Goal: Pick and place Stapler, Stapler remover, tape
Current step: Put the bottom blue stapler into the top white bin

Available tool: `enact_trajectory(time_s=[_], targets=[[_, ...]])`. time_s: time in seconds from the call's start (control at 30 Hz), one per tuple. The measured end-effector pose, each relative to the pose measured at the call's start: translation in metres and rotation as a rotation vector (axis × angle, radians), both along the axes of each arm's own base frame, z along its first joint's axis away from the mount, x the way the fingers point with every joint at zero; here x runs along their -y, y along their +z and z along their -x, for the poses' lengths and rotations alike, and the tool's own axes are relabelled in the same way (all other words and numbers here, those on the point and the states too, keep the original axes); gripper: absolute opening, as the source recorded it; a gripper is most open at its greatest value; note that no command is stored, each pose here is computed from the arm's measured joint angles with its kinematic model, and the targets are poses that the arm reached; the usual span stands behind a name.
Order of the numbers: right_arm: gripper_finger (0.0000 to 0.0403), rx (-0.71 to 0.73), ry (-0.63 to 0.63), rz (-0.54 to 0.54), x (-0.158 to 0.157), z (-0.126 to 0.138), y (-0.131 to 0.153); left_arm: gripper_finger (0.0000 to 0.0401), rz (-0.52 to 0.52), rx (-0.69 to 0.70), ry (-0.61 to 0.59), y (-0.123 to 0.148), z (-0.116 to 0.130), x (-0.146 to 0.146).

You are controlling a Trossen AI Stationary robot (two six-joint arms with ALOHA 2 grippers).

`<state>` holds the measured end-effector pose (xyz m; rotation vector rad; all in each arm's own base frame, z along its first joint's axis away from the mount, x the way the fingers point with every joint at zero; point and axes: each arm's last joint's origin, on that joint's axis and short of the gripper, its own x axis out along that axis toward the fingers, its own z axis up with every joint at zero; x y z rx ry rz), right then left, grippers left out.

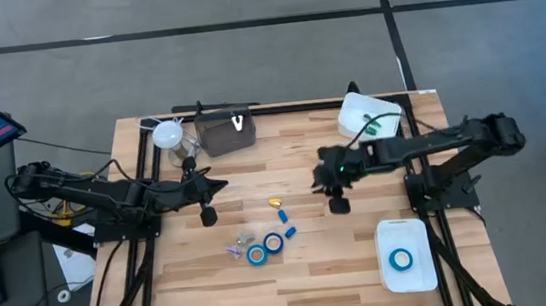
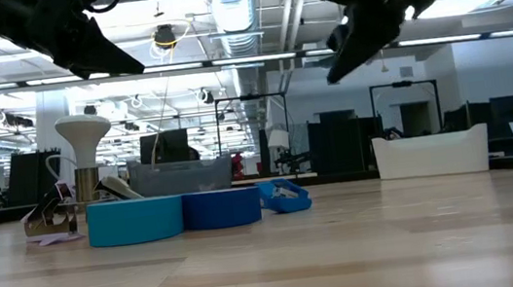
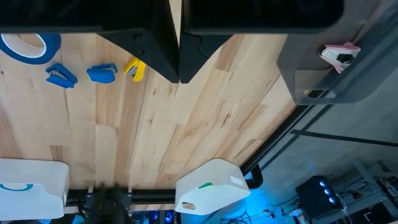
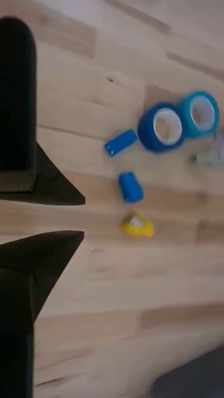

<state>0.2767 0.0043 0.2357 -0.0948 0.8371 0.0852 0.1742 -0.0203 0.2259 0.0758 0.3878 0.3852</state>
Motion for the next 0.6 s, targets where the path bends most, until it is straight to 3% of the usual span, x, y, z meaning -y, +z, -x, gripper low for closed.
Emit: enact_trajectory(time_s=[0.17,0.4,0.6], targets=[[0.0069,0.028,0.122,0.073,-0.013,-0.021,-0.019,0.0003,0.0,-0.001,0.0,0.0,0.0,0.0],[0.0066,-0.089,0.134,0.069,-0.017,-0.038,-0.055,0.0003,0.0,0.001,0.0,0.0,0.0,0.0],[0.0066,-0.133,0.223,0.042,-0.031,-0.062,-0.074,0.0003,0.0,-0.001,0.0,0.0,0.0,0.0]])
